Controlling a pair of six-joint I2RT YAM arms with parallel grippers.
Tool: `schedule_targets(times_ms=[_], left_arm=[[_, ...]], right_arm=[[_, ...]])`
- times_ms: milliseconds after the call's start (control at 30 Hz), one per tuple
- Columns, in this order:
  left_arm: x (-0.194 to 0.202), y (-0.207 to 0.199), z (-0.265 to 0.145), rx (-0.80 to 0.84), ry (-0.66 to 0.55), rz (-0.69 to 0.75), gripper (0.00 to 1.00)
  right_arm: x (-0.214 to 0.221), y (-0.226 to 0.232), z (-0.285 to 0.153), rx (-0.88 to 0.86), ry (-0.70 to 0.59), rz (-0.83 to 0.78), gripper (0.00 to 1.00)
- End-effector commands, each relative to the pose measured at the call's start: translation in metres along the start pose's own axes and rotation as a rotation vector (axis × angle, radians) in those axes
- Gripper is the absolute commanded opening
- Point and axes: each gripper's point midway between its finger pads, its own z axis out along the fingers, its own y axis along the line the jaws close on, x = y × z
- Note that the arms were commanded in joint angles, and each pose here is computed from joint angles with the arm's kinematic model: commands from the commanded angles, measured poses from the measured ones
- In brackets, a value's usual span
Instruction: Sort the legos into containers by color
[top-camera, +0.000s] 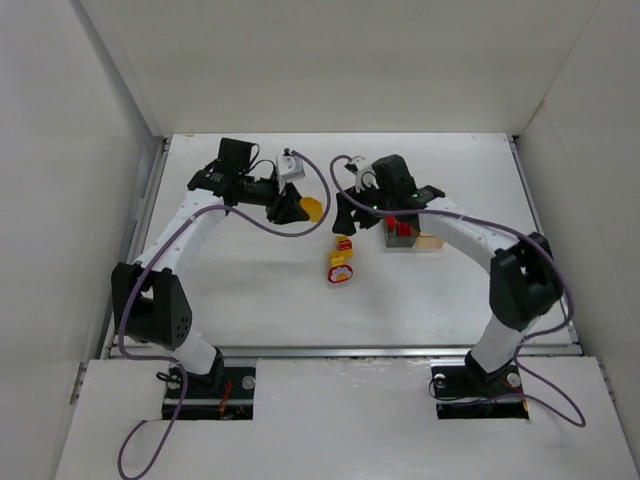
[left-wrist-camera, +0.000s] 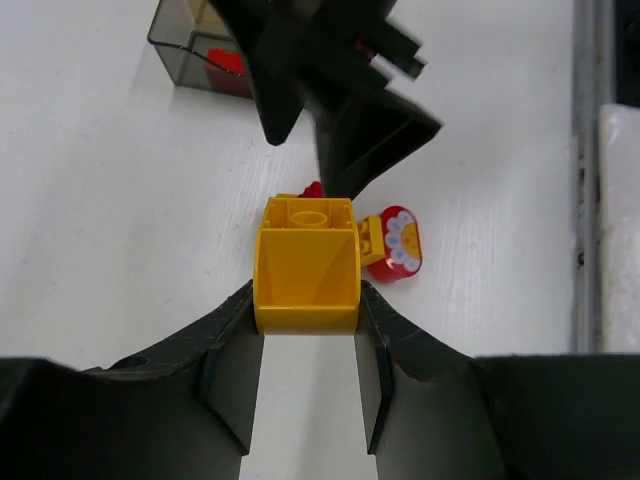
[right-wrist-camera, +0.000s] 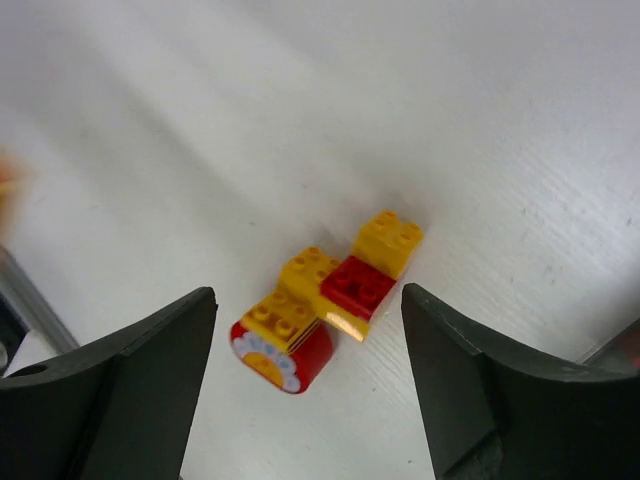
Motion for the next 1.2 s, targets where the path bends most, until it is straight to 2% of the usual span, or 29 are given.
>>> schedule_targets(times_ms=[0, 167, 233, 400, 467, 567, 600, 667, 700, 767, 800, 900, 933, 967, 1000, 1033, 1067, 1100, 1133, 1167], left_arm=[[-0.037, -0.006, -0.002, 0.098, -0.129, -0.105, 0.0], [-0.043, -0.003, 0.004, 0.153, -0.155, -0.171, 0.0], [-0.054, -0.007, 0.009, 0.18, -0.165, -0.145, 0.0], [-0.071, -0.015, 0.01, 0.224, -0.193, -0.112, 0.0], [-0.076, -0.019, 0.011, 0.239, -0.199, -0.11, 0.0], [-0.075, -0.023, 0.009, 0.252, -0.195, -0.106, 0.0], [-0.078, -0.025, 0.011, 0.257, -0.198, -0.056, 0.0], [-0.065, -0.032, 0.015, 0.271, -0.155, -0.068, 0.0], [-0.064, -0.039, 0.018, 0.289, -0.148, -0.056, 0.0], [-0.062, -0.044, 0.02, 0.303, -0.141, -0.048, 0.0], [-0.062, -0.044, 0.02, 0.303, -0.141, -0.048, 0.0], [-0.064, -0.043, 0.022, 0.294, -0.132, -0.027, 0.0], [-0.064, -0.043, 0.022, 0.294, -0.132, -0.027, 0.04], [-0.065, -0.041, 0.021, 0.282, -0.128, -0.019, 0.12], [-0.065, -0.041, 0.021, 0.282, -0.128, -0.019, 0.24], [-0.063, -0.038, 0.022, 0.266, -0.112, -0.027, 0.5], [-0.063, -0.035, 0.022, 0.254, -0.11, -0.028, 0.83], [-0.063, -0.033, 0.023, 0.24, -0.102, -0.038, 1.0], [-0.06, -0.027, 0.023, 0.208, -0.078, -0.066, 1.0], [-0.058, -0.028, 0.026, 0.202, -0.065, -0.073, 1.0]], right_arm=[[-0.063, 0.045, -0.052, -0.157, -0.265, -0.292, 0.8], [-0.063, 0.08, -0.084, -0.307, -0.317, -0.466, 0.79], [-0.065, 0.089, -0.085, -0.328, -0.326, -0.499, 0.79], [-0.082, 0.107, -0.092, -0.391, -0.358, -0.546, 0.79], [-0.081, 0.106, -0.085, -0.402, -0.346, -0.542, 0.76], [-0.086, 0.106, -0.087, -0.39, -0.357, -0.545, 0.75], [-0.086, 0.106, -0.087, -0.39, -0.357, -0.545, 0.75], [-0.094, 0.109, -0.092, -0.39, -0.377, -0.557, 0.71], [-0.094, 0.109, -0.092, -0.39, -0.377, -0.557, 0.6], [-0.096, 0.11, -0.091, -0.399, -0.376, -0.558, 0.46], [-0.096, 0.11, -0.091, -0.399, -0.376, -0.558, 0.26], [-0.095, 0.107, -0.089, -0.378, -0.37, -0.55, 0.04], [-0.093, 0.101, -0.085, -0.353, -0.362, -0.54, 0.0], [-0.092, 0.099, -0.086, -0.338, -0.362, -0.536, 0.0], [-0.093, 0.096, -0.085, -0.32, -0.362, -0.523, 0.0], [-0.093, 0.093, -0.087, -0.295, -0.366, -0.509, 0.0], [-0.094, 0.083, -0.086, -0.234, -0.365, -0.46, 0.0], [-0.099, 0.069, -0.087, -0.18, -0.374, -0.444, 0.0], [-0.096, 0.056, -0.085, -0.138, -0.364, -0.367, 0.0], [-0.101, 0.024, -0.087, -0.022, -0.375, -0.291, 0.0]])
